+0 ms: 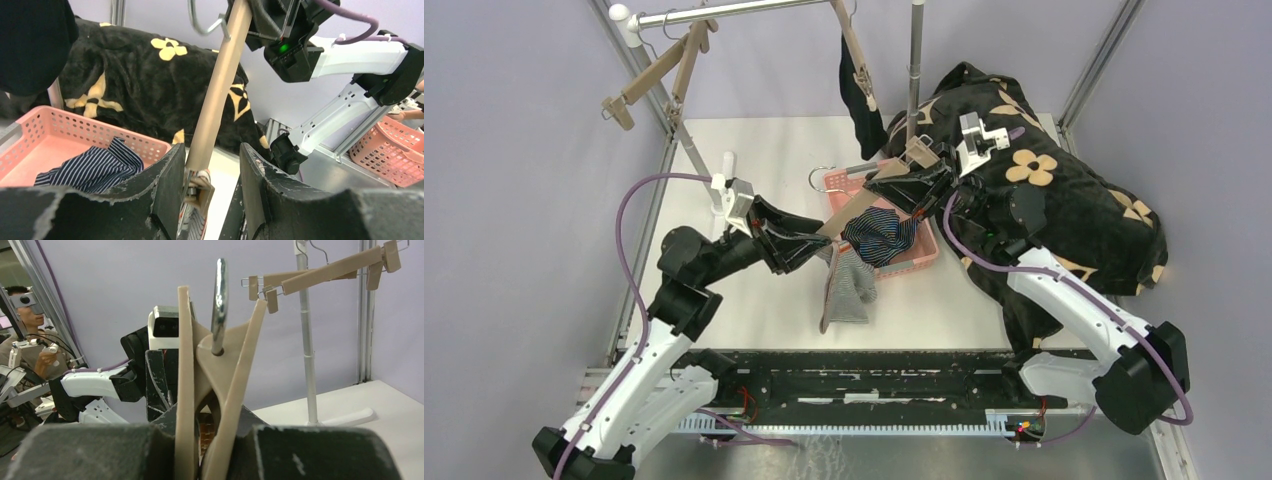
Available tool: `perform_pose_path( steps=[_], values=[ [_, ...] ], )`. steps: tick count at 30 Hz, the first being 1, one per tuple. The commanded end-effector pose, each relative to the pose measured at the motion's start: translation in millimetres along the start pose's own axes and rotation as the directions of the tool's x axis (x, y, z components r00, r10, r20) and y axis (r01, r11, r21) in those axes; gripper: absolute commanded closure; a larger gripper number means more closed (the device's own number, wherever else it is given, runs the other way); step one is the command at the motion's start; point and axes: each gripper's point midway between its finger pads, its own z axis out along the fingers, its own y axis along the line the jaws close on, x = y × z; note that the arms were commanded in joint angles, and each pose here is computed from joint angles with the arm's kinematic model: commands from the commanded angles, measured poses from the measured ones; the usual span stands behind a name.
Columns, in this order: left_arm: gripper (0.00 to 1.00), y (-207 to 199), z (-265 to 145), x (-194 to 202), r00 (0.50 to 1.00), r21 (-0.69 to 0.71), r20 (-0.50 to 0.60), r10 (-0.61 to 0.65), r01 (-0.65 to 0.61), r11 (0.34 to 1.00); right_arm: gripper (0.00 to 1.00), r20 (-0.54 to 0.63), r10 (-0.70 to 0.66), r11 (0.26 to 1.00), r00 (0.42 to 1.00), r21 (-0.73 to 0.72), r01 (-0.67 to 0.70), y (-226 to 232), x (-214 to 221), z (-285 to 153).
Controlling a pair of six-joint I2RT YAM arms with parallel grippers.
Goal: Remove the underwear clipped to the hanger
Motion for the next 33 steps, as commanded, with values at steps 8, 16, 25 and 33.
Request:
perform_pose_path(
  steps=[8,16,25,33],
  values=[
    [0.44,10,-4,24,0.999,-0.023,-0.051,0.010,-0.012,1.000,0.99,0.106,-0.129,0.991,0.986,-0.008,0.131,22,-42,-4],
    [0.31,34,-6,34,0.999,-0.142,-0.026,-0.045,0.041,0.989,0.99,0.104,-0.125,0.992,0.987,0.008,0.125,17,-40,-4],
    [0.23,46,-11,5,0.997,-0.250,0.064,0.040,-0.023,0.968,0.99,0.094,-0.124,0.992,0.988,0.021,0.122,14,-38,-4],
    [0.26,31,0,11,0.999,-0.129,0.033,0.016,-0.011,0.992,0.99,0.088,-0.117,0.993,0.989,0.028,0.115,11,-35,-3]
  ],
)
